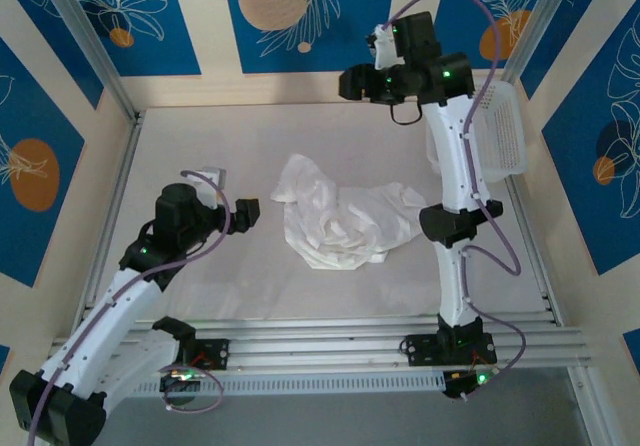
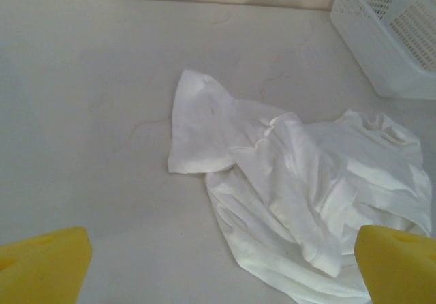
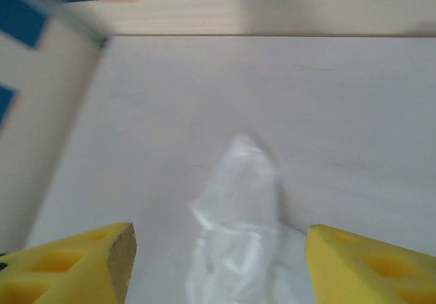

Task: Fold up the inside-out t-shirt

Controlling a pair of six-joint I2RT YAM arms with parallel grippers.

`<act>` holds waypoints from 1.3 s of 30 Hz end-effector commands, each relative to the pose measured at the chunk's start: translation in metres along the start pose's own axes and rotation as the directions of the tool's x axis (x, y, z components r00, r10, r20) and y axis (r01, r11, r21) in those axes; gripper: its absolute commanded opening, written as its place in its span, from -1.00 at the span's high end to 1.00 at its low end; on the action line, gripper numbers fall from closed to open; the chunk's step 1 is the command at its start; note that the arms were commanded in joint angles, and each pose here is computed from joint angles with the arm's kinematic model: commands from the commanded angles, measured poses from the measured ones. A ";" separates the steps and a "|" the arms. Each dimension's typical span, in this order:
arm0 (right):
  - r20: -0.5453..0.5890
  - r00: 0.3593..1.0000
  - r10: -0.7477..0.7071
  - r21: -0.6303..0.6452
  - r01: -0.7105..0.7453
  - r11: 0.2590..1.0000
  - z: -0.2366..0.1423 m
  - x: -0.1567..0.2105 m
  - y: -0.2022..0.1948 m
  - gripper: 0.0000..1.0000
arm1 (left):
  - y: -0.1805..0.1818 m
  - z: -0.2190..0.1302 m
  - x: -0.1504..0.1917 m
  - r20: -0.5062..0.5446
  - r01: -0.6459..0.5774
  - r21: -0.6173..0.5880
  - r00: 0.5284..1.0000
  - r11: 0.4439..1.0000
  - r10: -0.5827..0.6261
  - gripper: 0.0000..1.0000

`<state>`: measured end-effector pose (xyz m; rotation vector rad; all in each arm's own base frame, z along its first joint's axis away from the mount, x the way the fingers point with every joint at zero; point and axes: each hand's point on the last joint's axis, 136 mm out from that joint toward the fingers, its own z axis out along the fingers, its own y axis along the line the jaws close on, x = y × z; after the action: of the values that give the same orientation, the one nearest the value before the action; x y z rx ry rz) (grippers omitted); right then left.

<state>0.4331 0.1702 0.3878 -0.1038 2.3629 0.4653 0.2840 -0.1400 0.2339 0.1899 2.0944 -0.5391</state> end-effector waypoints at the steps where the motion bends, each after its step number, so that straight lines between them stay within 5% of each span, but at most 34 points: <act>1: 0.071 0.996 0.046 0.371 -0.069 0.926 -0.078 0.014 -0.071 -0.37 | -0.023 0.009 0.005 -0.089 0.088 0.112 0.993 0.990 -0.078 -0.90; 6: -0.019 0.996 0.083 0.489 -0.064 0.870 -0.066 0.061 -0.110 -0.39 | -0.058 0.048 0.023 -0.238 0.163 0.197 0.965 0.967 -0.114 -0.60; 9: -0.072 0.980 0.186 0.275 -0.160 0.948 -0.036 0.111 -0.106 -0.40 | -0.081 0.074 0.038 -0.316 0.129 0.178 0.946 0.976 -0.068 -0.51; 13: -0.189 0.931 0.312 0.073 -0.303 0.950 0.011 0.177 -0.087 -0.39 | -0.104 0.111 0.054 -0.370 0.125 0.165 0.927 0.978 -0.056 -0.39; 22: -0.467 0.787 0.404 0.086 -0.415 0.906 0.103 0.327 -0.055 -0.34 | -0.104 0.183 0.080 -0.438 0.078 0.087 0.898 0.993 -0.032 -0.39; 25: -0.477 0.786 0.392 0.117 -0.386 0.915 0.110 0.338 -0.057 0.02 | -0.103 0.199 0.090 -0.472 0.077 0.074 0.881 0.994 -0.034 -0.39; 27: -0.469 0.795 0.385 0.148 -0.359 0.921 0.111 0.338 -0.062 0.51 | -0.099 0.208 0.100 -0.502 0.079 0.049 0.864 0.996 -0.044 -0.30; 30: -0.423 0.828 0.368 0.177 -0.323 0.930 0.103 0.328 -0.069 1.00 | -0.078 0.212 0.107 -0.502 0.036 -0.046 0.863 0.998 -0.054 0.25; 33: -0.359 0.867 0.345 0.176 -0.300 0.937 0.088 0.312 -0.073 1.00 | -0.060 0.203 0.096 -0.479 0.016 -0.110 0.875 0.994 -0.067 0.94; 39: -0.158 0.941 0.298 0.076 -0.289 0.954 0.034 0.256 -0.066 1.00 | -0.042 0.149 0.021 -0.332 0.038 -0.128 0.940 0.991 -0.079 1.00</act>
<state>0.2707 0.1456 0.1240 0.2772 2.7180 0.5555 0.3657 -0.2752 0.0968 0.2049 2.5927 -0.4691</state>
